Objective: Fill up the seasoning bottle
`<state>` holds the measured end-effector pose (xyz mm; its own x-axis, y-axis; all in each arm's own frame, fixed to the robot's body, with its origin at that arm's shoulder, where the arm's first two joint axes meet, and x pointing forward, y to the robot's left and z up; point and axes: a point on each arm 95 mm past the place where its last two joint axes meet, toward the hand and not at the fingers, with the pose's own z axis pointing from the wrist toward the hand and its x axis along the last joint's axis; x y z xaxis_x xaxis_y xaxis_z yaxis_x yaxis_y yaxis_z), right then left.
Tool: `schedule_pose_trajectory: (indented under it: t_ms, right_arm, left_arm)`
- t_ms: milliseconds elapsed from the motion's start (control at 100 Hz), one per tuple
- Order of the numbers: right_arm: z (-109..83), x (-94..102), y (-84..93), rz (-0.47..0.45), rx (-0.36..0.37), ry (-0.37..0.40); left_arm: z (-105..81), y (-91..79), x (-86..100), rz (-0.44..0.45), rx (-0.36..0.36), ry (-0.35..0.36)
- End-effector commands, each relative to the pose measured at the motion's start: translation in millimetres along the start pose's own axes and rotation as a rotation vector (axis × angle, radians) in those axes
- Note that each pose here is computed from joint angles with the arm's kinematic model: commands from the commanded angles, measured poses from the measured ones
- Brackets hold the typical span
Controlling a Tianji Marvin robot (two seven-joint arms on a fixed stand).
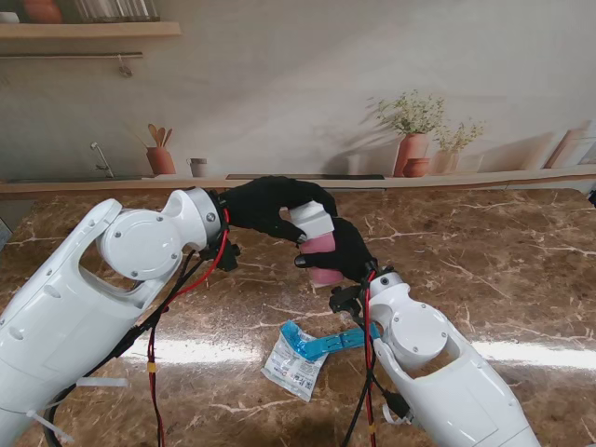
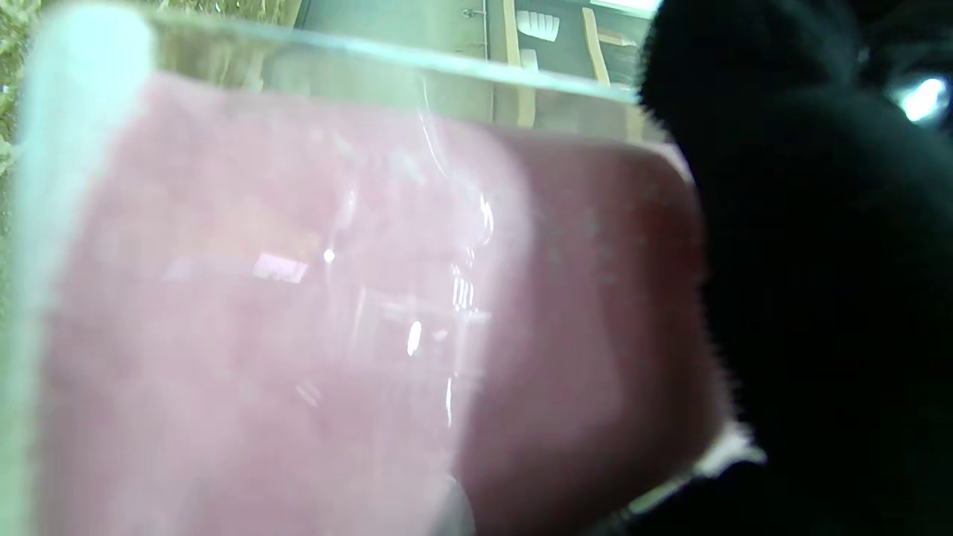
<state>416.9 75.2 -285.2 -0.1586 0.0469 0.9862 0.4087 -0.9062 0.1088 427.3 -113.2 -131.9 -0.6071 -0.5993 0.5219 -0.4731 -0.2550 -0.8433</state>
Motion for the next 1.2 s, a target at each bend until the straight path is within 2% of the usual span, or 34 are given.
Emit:
schedule_pose_trajectory:
  t_ms: [0, 230, 420, 530, 730, 1010, 1190]
  right_arm:
    - [0.0, 2.1, -1.0, -0.009, 0.005, 0.01]
    - [1.5, 0.9, -0.9, -0.001, -0.012, 0.015]
    - [0.7, 1.1, 7.3, -0.027, -0.072, 0.037]
    - [-0.8, 0.6, 16.3, -0.038, -0.111, 0.059]
    - [-5.2, -2.4, 43.5, -0.104, -0.179, 0.055]
    - [-13.5, -12.8, 89.9, -0.083, -0.302, 0.015]
    - [-16.3, -31.5, 119.9, -0.077, -0.356, -0.049]
  left_arm:
    - [-1.9, 2.3, -7.3, -0.007, -0.001, -0.021]
    - [-7.0, 4.6, -10.1, -0.077, -0.005, 0.002]
    - [-13.9, 6.1, -16.6, -0.111, 0.134, -0.007]
    - [-20.1, 10.4, -21.9, -0.125, 0.177, -0.026]
    - [-28.6, 28.6, -32.9, -0.131, 0.213, -0.059]
    - [-37.7, 61.4, -53.9, -0.186, 0.234, -0.116]
    - [-41.1, 83.3, -66.5, -0.223, 0.216, -0.152]
